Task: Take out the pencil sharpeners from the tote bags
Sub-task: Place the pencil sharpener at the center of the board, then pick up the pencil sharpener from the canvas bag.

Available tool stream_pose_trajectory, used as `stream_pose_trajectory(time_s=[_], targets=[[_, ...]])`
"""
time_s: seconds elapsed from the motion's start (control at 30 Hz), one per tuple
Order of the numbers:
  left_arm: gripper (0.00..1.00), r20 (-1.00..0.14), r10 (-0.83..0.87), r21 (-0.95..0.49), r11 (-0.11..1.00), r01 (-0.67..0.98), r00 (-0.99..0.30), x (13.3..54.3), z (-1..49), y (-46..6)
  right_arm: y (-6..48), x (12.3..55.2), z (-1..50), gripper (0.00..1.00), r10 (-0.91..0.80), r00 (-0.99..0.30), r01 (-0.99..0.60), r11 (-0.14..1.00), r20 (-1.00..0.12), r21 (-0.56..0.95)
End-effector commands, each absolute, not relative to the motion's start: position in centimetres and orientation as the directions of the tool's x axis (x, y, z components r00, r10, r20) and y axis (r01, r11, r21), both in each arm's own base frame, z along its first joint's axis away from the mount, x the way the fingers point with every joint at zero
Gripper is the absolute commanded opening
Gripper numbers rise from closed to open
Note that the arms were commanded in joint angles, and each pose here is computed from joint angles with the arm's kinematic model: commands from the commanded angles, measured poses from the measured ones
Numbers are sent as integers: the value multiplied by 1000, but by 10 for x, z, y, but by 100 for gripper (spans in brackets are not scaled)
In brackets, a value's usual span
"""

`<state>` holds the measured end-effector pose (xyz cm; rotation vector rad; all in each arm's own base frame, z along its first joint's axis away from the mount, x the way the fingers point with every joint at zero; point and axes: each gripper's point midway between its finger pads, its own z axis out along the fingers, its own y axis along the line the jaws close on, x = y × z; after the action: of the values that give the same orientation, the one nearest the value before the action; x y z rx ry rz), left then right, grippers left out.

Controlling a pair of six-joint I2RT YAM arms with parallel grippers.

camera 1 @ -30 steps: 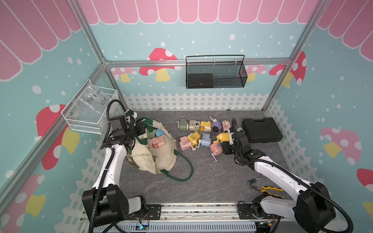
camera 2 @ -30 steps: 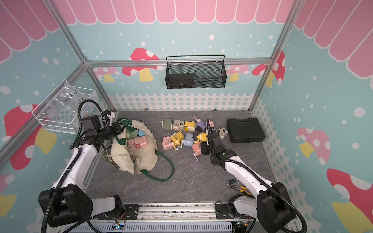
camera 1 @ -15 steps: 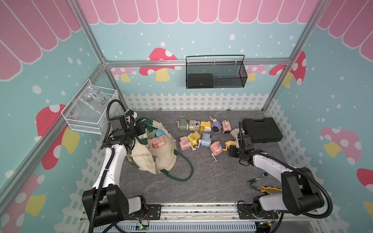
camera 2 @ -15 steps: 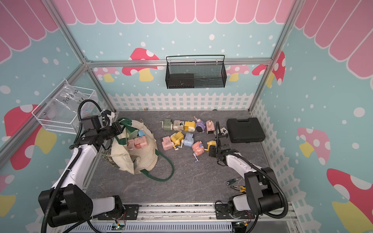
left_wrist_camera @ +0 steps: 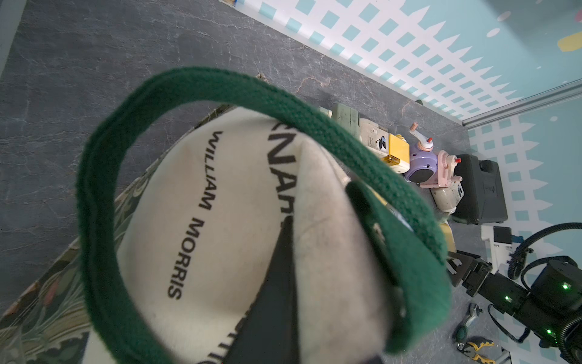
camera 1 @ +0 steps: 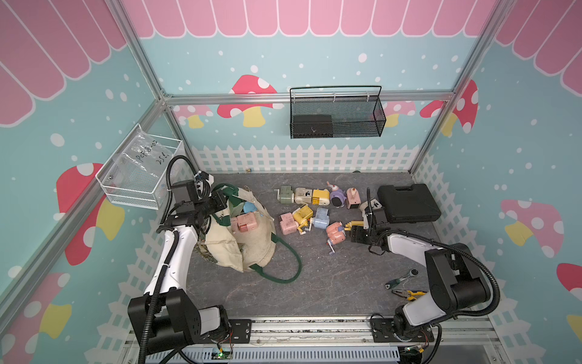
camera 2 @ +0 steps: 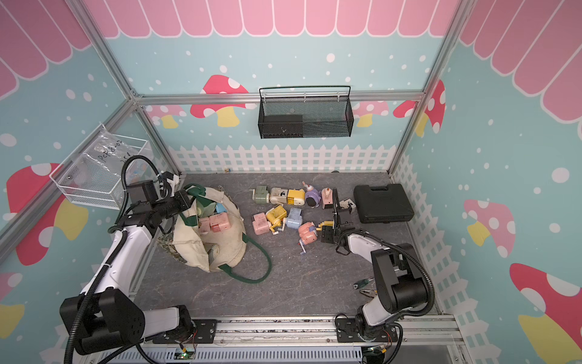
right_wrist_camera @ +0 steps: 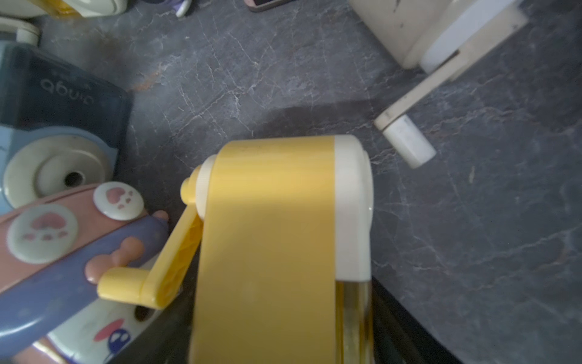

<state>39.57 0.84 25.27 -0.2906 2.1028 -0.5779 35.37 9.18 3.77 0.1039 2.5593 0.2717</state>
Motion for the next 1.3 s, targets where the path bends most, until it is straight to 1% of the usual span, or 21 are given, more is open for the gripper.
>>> stream_pose_trajectory(time_s=[0.0,0.13,0.2,0.33,0.5,0.57,0.67,0.7,0.73,0.77,0.83,0.87,0.9,0.97,1.0,1.03,1.1,1.17,1.23,1.27], targets=[[0,-778,-398,-494,865,82,-485,397,288,5,96,362,49,88,120,-827,-10,974,-550,226],[0,-779,-399,-495,865,83,-484,397,289,5,95,363,68,94,111,-809,-22,975,-577,219],[0,-778,-399,-495,865,83,-485,397,289,5,93,364,83,95,110,-791,-26,977,-602,213],[0,-778,-399,-496,864,85,-485,398,289,5,97,367,126,96,83,-735,-85,973,-672,214],[0,-775,-400,-499,862,85,-489,398,288,5,114,363,198,96,74,-602,-229,938,-795,260],[0,-775,-400,-503,859,95,-490,398,289,3,117,360,219,99,79,-533,-276,925,-842,261],[0,-769,-402,-512,853,103,-497,398,289,1,108,359,223,100,135,-487,-228,934,-863,275],[0,-769,-402,-515,850,109,-497,398,289,0,110,358,223,100,141,-484,-244,926,-863,288],[0,-769,-401,-518,847,118,-497,398,290,-2,118,355,227,100,132,-475,-294,908,-870,298],[0,-771,-402,-521,844,127,-494,398,292,-3,132,350,233,100,122,-460,-376,871,-880,317],[0,-772,-402,-532,832,155,-493,397,295,-8,160,334,247,99,129,-424,-525,771,-897,359],[0,-770,-404,-539,826,166,-493,397,297,-10,178,325,255,98,131,-402,-589,721,-906,366],[0,-768,-406,-547,817,180,-495,397,298,-12,198,315,260,94,103,-381,-640,687,-919,343],[0,-771,-405,-554,808,202,-492,396,302,-16,233,306,258,88,3,-363,-672,692,-932,264],[0,-774,-401,-553,804,216,-490,395,304,-19,257,296,254,87,-46,-363,-713,657,-931,245],[0,-776,-399,-555,800,227,-489,395,305,-22,279,287,249,84,-76,-371,-748,615,-926,249],[0,-776,-394,-556,796,240,-493,394,305,-25,317,269,239,73,-112,-385,-800,535,-916,271],[0,-777,-390,-555,794,246,-495,394,306,-26,352,252,230,69,-144,-375,-836,479,-916,267],[0,-777,-387,-554,796,246,-497,395,304,-28,388,237,220,61,-199,-350,-869,434,-915,238],[0,-777,-382,-553,794,252,-500,394,305,-30,404,229,216,59,-228,-336,-886,404,-914,225]])
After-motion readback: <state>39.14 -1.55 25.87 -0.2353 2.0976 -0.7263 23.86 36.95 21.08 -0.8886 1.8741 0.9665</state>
